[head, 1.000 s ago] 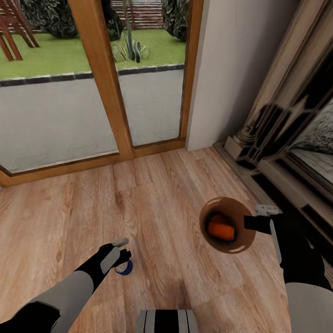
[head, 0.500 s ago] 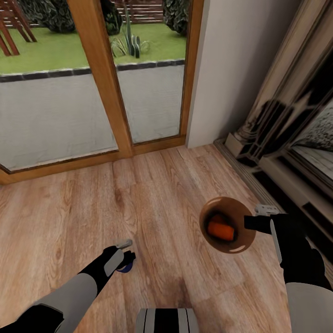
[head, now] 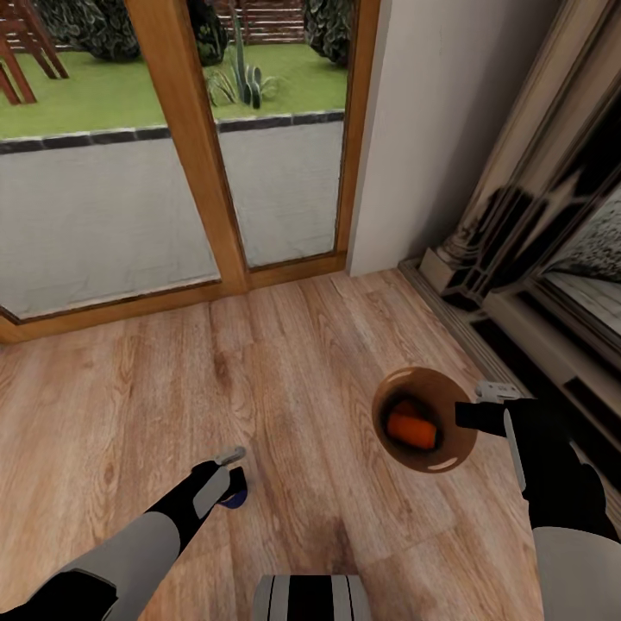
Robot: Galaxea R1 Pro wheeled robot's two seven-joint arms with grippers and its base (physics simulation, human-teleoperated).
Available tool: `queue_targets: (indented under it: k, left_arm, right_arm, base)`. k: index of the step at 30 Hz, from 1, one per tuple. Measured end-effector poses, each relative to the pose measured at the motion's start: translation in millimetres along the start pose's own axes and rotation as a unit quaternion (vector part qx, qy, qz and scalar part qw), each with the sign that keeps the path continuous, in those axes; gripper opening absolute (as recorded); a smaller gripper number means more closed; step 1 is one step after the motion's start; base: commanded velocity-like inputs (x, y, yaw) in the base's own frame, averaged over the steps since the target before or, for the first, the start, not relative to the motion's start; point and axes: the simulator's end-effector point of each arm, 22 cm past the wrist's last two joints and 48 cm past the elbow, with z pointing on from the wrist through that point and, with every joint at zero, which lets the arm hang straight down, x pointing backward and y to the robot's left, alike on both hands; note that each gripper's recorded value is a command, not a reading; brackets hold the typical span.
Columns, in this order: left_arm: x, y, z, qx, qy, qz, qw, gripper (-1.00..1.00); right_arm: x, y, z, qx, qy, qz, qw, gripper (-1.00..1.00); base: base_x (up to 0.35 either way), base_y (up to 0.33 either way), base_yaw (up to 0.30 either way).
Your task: Put the three can of soda from the living room inside the tash can in the kitchen.
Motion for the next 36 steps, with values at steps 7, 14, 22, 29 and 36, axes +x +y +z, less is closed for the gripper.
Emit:
queue_targets:
  k: [7,14,22,29,36]
  left_arm:
    - [-0.1,-4.1,-1.7,0.000,-0.009,0.017,0.9998,-1.00]
    - [-2.5,-3.2,-11.9,0.003,-0.021,0.015,0.9997,-1.00]
    - [-18.5,-10.4,-27.3,0.014,-0.045,0.011,0.9988,-1.00]
    - [-35.4,-16.3,-42.1,0.022,-0.072,0.004,0.9972,-1.00]
    - [-78.1,-77.0,-126.7,0.100,-0.145,0.017,0.9842,-1.00]
  right_arm:
    - [-0.8,-0.8,-1.1,0.001,0.000,0.000,1.0000,-1.00]
    - [-9.3,0.7,-12.5,-0.002,-0.010,0.002,0.9999,-1.00]
    - [-10.4,1.1,-20.0,-0.005,-0.008,0.004,1.0000,-1.00]
    - [-19.2,3.1,-32.5,-0.009,-0.019,0.006,0.9998,-1.00]
    - [-4.1,4.1,-27.7,-0.014,0.007,0.013,0.9998,-1.00]
  base:
    - [0.000,0.000,0.000]
    - [0.000,0.000,0.000]
    - [0.000,0.000,0.000]
    - [0.000,0.000,0.000]
    - [0.000,0.000,0.000]
